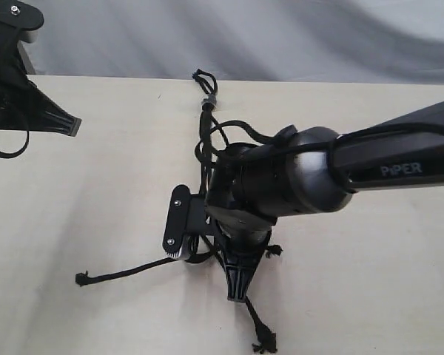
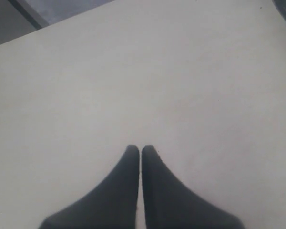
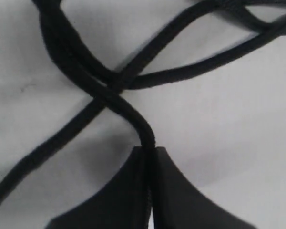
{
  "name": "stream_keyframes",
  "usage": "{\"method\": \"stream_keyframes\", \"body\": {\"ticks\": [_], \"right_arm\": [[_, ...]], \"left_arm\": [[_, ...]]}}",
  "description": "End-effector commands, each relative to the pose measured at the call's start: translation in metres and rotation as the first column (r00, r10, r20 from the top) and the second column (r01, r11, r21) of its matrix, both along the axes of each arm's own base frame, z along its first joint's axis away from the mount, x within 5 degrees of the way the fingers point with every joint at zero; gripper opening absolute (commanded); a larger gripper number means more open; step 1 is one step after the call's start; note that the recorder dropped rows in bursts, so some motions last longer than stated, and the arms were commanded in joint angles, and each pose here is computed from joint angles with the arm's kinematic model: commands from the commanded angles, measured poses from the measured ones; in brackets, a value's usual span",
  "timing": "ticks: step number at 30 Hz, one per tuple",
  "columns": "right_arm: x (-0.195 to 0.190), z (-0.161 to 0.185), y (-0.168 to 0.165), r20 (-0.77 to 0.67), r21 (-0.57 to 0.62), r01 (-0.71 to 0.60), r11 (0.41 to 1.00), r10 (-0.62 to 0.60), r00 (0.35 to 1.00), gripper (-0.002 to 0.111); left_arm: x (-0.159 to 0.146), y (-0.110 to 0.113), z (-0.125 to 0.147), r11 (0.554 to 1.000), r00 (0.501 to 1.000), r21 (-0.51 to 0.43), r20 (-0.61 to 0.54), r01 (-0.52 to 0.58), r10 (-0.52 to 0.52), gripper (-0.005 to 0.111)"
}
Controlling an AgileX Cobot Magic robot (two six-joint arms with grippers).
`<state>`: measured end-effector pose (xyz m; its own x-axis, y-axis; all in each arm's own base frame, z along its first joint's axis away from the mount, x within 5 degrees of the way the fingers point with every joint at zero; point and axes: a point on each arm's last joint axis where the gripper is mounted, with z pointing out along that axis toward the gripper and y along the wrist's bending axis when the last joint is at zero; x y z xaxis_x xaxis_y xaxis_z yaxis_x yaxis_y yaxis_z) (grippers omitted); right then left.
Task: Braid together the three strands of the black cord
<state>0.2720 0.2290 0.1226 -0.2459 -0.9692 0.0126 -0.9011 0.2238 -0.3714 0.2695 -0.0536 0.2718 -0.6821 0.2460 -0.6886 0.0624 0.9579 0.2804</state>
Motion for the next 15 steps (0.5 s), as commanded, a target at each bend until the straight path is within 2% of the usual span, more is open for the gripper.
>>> {"method": "stream_keyframes", "body": {"ticks": [1,6,12,15], "right_arm": [[-0.006,-0.010,0.005,-0.058,0.024,0.043,0.999,-0.041,0.997,0.002],[-0.032,-0.013,0.016,-0.190,-0.006,0.000,1.000,-0.001,0.982,0.002],[-0.071,-0.014,0.035,-0.384,0.004,-0.112,0.994,0.105,0.917,0.002],[-0.084,-0.011,0.041,-0.406,-0.003,-0.156,0.988,0.141,0.903,0.002]], "left_arm": [[-0.002,0.001,0.002,1.000,1.000,-0.008,0.009,0.000,0.000,0.003],[-0.002,0.001,0.002,1.000,1.000,-0.008,0.009,0.000,0.000,0.003],[-0.002,0.001,0.002,1.000,1.000,-0.010,0.009,-0.001,0.001,0.003],[-0.002,0.001,0.002,1.000,1.000,-0.010,0.009,-0.001,0.001,0.003]]}}
